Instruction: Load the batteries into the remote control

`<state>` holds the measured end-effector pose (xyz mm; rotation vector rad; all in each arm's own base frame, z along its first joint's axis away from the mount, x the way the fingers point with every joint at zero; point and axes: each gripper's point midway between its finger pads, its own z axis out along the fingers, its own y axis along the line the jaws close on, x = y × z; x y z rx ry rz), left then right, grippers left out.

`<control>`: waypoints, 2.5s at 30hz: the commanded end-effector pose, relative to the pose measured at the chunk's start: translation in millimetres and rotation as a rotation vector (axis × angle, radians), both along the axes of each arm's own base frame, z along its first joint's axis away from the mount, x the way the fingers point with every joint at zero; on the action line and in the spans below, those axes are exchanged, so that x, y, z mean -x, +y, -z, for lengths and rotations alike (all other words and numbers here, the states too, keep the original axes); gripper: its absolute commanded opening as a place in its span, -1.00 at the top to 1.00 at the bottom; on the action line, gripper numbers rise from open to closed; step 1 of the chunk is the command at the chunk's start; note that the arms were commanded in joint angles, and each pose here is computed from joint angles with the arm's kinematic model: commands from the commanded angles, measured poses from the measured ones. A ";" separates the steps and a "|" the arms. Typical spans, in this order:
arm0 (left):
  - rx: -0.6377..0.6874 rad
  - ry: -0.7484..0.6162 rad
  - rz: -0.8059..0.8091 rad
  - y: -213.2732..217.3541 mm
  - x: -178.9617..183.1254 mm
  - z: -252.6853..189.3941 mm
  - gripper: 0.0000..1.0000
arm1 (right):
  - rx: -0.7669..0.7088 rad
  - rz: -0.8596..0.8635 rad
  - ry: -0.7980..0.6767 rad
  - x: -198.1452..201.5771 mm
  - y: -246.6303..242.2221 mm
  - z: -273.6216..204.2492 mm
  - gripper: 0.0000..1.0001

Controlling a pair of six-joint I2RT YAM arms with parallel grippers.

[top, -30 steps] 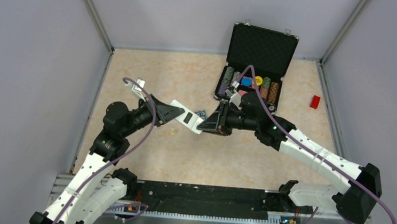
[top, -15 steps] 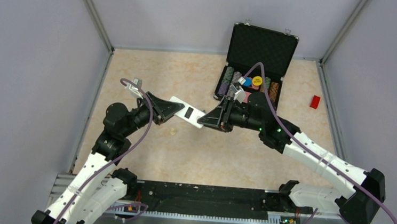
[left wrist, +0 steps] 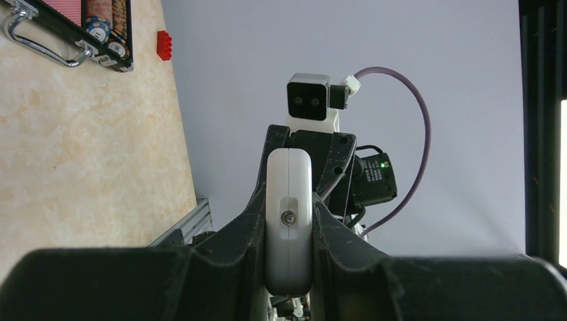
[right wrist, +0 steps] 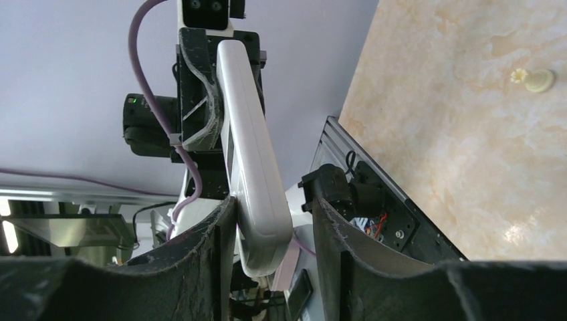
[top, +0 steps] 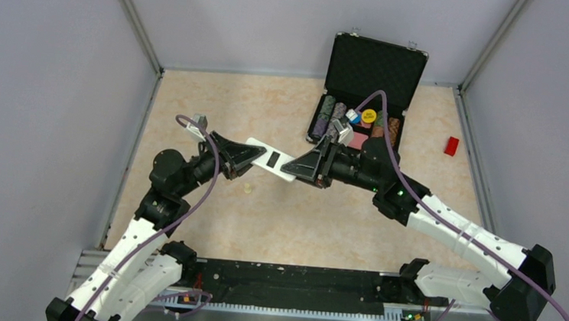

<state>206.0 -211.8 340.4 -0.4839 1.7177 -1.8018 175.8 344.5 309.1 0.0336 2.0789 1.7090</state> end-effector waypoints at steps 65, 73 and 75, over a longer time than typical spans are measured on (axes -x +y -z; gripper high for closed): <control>-0.214 -0.433 0.437 -24.0 75.8 -36.2 1.00 | 0.170 -0.457 -0.479 30.8 6.8 14.4 0.30; -0.217 -0.422 0.413 -24.3 70.6 -36.0 0.83 | 0.148 -0.494 -0.440 39.2 6.0 17.7 1.00; -0.217 -0.417 0.404 -24.2 68.8 -36.9 0.47 | 0.153 -0.488 -0.439 39.6 4.4 16.8 1.00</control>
